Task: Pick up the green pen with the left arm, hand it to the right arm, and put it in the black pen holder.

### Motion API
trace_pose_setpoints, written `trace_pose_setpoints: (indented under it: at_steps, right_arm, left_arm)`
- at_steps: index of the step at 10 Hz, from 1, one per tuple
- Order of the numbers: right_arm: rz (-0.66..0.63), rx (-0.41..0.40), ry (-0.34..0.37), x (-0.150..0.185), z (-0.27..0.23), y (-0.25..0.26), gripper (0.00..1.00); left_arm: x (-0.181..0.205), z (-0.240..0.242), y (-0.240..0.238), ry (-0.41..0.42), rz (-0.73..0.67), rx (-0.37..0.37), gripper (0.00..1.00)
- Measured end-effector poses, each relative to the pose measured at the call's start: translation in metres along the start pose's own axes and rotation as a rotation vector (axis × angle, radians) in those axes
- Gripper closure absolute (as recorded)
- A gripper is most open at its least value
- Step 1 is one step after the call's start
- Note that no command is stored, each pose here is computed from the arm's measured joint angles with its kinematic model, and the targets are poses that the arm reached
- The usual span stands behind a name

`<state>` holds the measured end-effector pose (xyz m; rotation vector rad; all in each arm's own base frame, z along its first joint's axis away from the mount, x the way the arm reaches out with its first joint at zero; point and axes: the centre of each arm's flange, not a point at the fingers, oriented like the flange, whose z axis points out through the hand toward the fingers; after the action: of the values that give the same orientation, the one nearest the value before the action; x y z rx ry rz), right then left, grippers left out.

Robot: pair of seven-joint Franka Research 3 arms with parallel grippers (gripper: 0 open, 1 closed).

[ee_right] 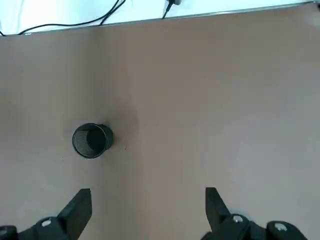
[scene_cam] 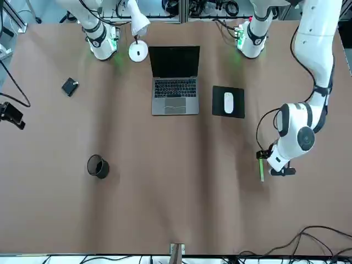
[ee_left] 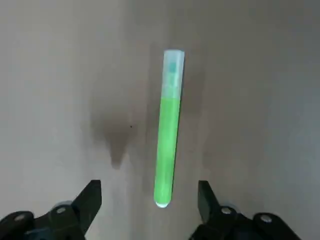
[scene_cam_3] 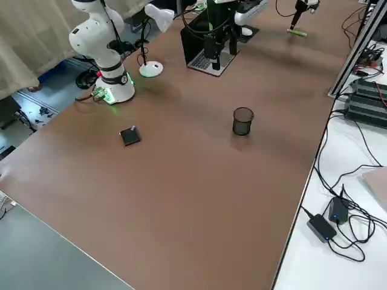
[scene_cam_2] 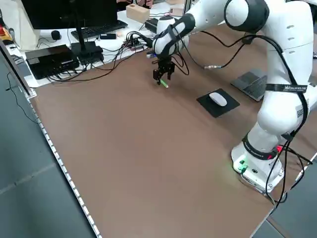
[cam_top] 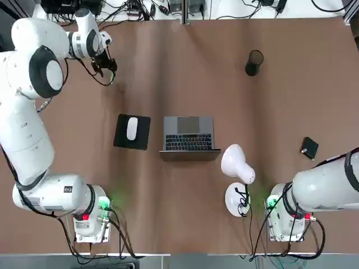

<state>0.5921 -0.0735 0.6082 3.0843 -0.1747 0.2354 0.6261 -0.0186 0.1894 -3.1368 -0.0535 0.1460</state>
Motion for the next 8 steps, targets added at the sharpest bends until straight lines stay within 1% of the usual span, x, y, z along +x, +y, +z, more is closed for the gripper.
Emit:
trace_pose_setpoints:
  at_steps: [2,4,5,6,7,8]
  right_arm:
    - [0.0,0.0,0.0,0.0,0.0,0.0,0.0]
    - [0.0,0.0,0.0,0.0,0.0,0.0,0.0]
    - [0.0,0.0,0.0,0.0,0.0,0.0001,0.0]
    - [0.0,0.0,0.0,0.0,0.0,0.0001,0.0]
    - [0.0,0.0,0.0,0.0,0.0,0.0001,0.0]
    - [0.0,0.0,0.0,0.0,0.0,0.0001,0.0]
  left_arm:
    - [-0.002,0.0138,-0.0002,-0.02,0.0,0.001,0.18]
    - [-0.004,0.017,-0.0005,-0.027,-0.001,0.002,0.26]
    - [-0.0038,0.0161,0.0005,-0.025,0.001,0.001,0.4]
    - [-0.0036,0.0137,0.0039,-0.022,0.006,-0.001,0.58]
    - [-0.0035,0.0126,0.0069,-0.02,0.011,-0.001,0.72]
    - [-0.0028,0.0114,0.0076,-0.017,0.012,-0.001,0.82]
